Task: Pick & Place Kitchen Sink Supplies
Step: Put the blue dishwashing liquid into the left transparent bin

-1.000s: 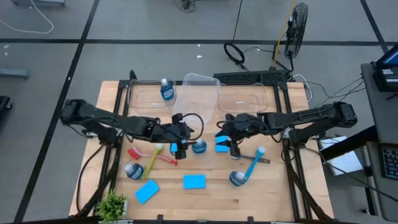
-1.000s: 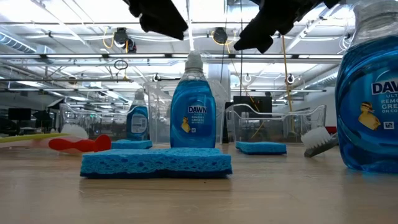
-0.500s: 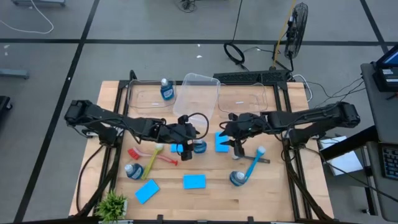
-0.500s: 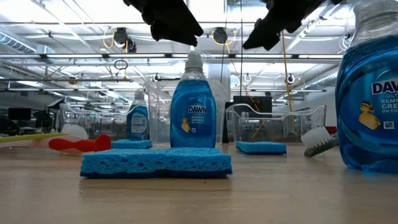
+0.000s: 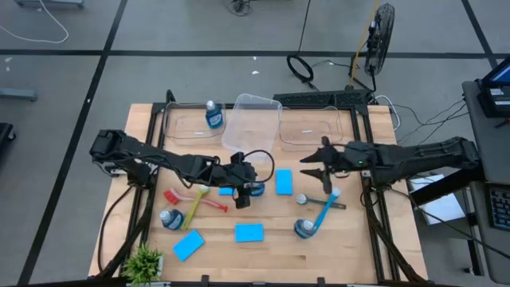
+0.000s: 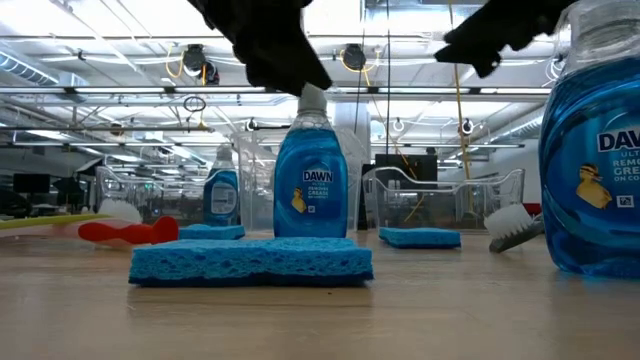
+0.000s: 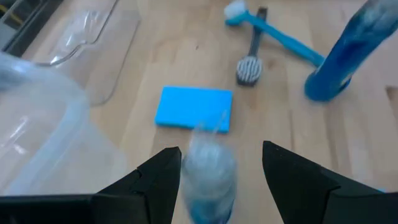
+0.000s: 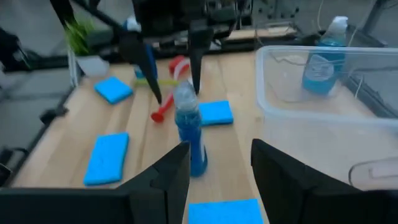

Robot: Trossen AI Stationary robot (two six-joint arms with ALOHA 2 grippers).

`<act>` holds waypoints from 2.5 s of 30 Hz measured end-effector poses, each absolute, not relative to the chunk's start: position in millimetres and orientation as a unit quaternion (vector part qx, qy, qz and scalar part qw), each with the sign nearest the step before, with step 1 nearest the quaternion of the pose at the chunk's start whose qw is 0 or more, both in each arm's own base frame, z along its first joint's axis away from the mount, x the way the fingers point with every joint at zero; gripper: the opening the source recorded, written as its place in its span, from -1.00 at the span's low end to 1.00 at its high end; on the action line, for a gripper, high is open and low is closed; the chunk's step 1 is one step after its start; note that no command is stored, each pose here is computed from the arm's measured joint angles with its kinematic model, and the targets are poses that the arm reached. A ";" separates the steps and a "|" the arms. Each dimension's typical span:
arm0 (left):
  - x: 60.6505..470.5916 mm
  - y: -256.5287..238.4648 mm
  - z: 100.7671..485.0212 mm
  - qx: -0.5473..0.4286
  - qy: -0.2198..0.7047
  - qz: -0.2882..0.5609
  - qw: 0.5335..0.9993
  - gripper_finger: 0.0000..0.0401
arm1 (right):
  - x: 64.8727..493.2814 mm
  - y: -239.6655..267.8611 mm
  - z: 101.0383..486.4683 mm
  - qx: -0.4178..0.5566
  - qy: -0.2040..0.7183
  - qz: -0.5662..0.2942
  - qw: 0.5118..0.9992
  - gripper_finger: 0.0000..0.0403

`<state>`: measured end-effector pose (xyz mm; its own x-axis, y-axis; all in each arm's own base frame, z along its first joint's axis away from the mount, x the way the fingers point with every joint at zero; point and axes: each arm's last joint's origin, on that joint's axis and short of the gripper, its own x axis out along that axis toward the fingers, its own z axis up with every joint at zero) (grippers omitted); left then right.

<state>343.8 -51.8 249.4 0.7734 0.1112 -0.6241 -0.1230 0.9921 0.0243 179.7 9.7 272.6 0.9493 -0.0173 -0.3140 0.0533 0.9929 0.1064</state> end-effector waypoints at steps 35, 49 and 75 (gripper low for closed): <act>342.6 -32.7 252.4 -0.073 0.334 0.090 0.935 -0.29 | 147.5 7.4 241.2 0.121 0.067 -0.018 0.990 -0.23; 275.0 -19.7 369.9 -0.081 0.249 0.124 0.957 -0.29 | 147.5 6.8 241.4 0.118 0.064 -0.029 0.990 -0.23; 176.1 57.1 419.6 0.026 0.256 0.547 0.797 -0.29 | 147.5 6.0 241.9 0.127 0.059 -0.042 0.989 -0.23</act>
